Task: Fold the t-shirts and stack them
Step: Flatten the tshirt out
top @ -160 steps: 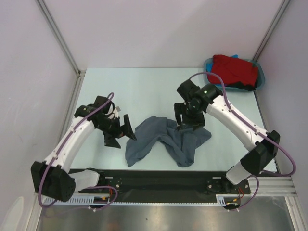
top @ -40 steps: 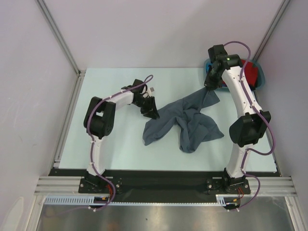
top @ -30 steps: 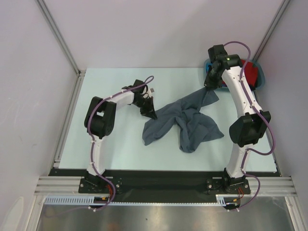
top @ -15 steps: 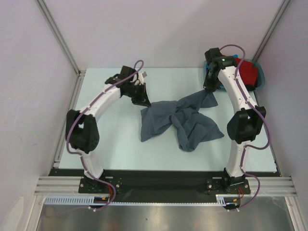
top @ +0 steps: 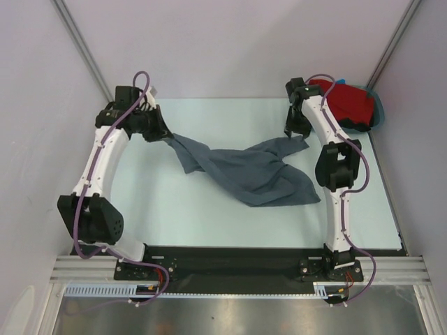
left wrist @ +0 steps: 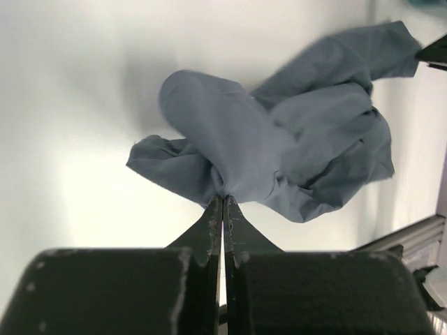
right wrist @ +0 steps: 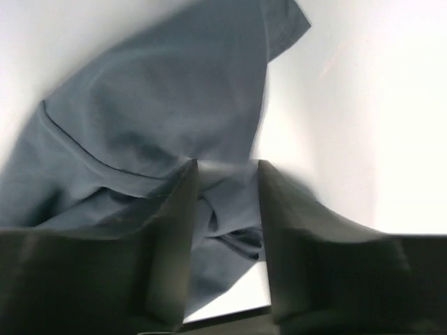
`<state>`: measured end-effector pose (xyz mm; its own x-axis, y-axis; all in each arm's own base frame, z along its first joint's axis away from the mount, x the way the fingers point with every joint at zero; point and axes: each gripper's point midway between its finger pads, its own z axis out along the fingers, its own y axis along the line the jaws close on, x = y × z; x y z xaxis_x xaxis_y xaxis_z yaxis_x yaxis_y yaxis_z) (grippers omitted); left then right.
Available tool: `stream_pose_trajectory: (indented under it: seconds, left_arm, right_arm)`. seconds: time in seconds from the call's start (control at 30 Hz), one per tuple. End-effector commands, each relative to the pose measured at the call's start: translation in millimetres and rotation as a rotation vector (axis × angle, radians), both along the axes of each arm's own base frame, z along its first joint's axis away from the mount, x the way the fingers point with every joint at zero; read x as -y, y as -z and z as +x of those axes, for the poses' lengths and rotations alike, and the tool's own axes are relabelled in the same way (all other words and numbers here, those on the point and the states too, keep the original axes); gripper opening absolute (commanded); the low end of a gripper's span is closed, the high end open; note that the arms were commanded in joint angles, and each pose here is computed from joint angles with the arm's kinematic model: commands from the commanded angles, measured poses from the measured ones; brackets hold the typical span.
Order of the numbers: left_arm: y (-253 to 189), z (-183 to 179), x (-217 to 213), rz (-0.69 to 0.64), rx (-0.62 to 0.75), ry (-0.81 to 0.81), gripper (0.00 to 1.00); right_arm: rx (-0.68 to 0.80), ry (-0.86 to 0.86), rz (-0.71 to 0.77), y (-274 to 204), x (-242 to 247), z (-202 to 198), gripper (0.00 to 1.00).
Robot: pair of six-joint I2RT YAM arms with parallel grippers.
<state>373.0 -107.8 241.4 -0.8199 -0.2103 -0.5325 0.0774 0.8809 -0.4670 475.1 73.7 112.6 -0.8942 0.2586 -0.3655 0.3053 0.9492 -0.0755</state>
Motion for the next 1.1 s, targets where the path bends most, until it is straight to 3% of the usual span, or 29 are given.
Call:
stream_pose_trajectory:
  seconds: [0.0,0.07,0.17,0.23,0.43,0.63,0.87,1.07]
  left_arm:
    - [-19.6,2.5,-19.9,0.046,0.065,-0.026,0.00]
    - [-20.8,10.0,-20.1,0.018,0.062,-0.025,0.00]
    - [-25.0,20.3,-15.6,-0.010,0.067,-0.021,0.00]
    - [-26.6,23.7,-15.6,-0.010,0.071,-0.023,0.00]
    - [-5.2,25.7,-6.5,-0.053,0.017,0.000,0.00]
    - [9.9,31.7,2.9,-0.072,-0.004,0.014,0.00]
    - [17.7,38.7,17.4,-0.078,-0.021,0.059,0.00]
    - [12.2,39.6,21.8,-0.083,-0.008,0.074,0.00]
  right_arm:
    - [0.049,0.010,0.001,-13.9,7.3,13.9,0.65]
    - [0.051,0.022,-0.001,-23.4,10.7,11.2,0.91]
    - [0.039,0.033,-0.005,-34.8,15.7,-2.0,1.00]
    - [0.062,0.043,0.012,-56.0,16.7,-15.1,1.00]
    - [-0.064,0.006,0.200,-54.2,-10.9,-83.1,0.98]
    - [-0.171,-0.077,0.364,-51.5,-48.8,-129.3,0.90]
    - [-0.311,-0.110,0.366,-3.6,-61.4,-162.1,0.80]
    - [-0.332,-0.133,0.300,25.3,-58.4,-160.3,0.77]
